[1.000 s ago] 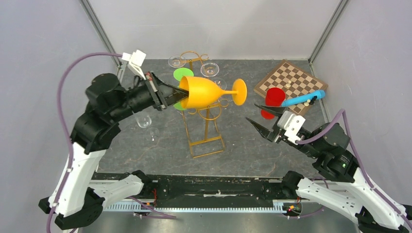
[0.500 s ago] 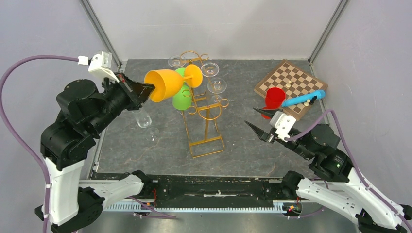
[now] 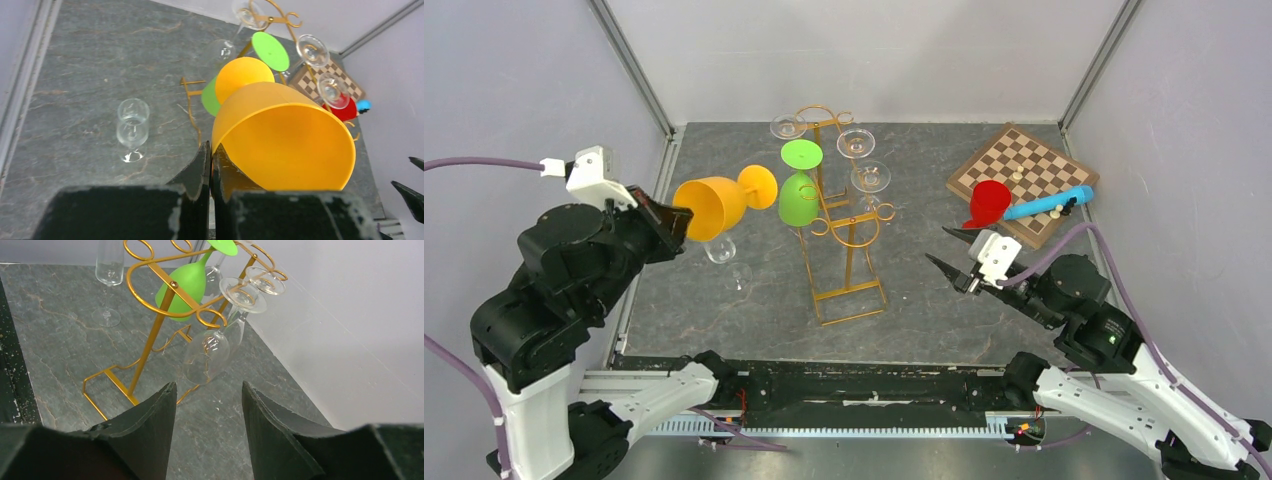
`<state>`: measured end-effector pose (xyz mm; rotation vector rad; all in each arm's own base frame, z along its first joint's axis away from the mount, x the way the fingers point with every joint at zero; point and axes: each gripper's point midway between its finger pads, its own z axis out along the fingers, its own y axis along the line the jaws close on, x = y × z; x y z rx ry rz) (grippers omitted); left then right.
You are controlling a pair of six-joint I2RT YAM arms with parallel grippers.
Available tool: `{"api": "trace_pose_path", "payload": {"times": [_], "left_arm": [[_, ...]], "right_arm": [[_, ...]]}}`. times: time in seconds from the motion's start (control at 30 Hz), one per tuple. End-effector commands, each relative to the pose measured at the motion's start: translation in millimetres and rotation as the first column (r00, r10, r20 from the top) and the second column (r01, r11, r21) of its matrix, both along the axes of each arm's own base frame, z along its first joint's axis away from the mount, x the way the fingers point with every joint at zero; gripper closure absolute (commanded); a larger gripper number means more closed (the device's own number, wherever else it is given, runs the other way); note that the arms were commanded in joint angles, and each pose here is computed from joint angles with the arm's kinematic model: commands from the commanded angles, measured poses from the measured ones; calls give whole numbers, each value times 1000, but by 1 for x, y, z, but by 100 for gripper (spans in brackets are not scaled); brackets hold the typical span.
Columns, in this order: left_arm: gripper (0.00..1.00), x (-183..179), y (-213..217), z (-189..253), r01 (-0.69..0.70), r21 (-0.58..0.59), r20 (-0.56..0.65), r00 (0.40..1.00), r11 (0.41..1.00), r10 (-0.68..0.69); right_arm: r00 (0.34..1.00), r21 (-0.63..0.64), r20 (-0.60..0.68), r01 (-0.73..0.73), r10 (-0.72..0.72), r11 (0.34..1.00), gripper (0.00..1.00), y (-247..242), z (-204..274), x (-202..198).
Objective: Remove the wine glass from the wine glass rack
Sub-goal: Place the wine glass at the center of the board.
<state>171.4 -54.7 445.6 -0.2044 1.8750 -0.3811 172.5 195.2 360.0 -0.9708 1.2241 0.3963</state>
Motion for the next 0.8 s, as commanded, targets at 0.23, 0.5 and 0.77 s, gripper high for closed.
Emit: {"api": "trace_pose_path", "payload": {"times": [0.23,0.5,0.77], "left_arm": [[98,-4,18,-49,-54,150,-142,987,987,75],[98,10,3,-82,-6,196,-218,975,981,49],[98,39,-7,-101,-14,277,-255,963,961,88]], "right_arm": [[999,-11,-37,34,-34,999,46,2,-12,9],[995,-27,-79,63,-65,998,45,0,-25,12],[993,-17,-97,67,-68,998,44,-4,-30,9]]}}
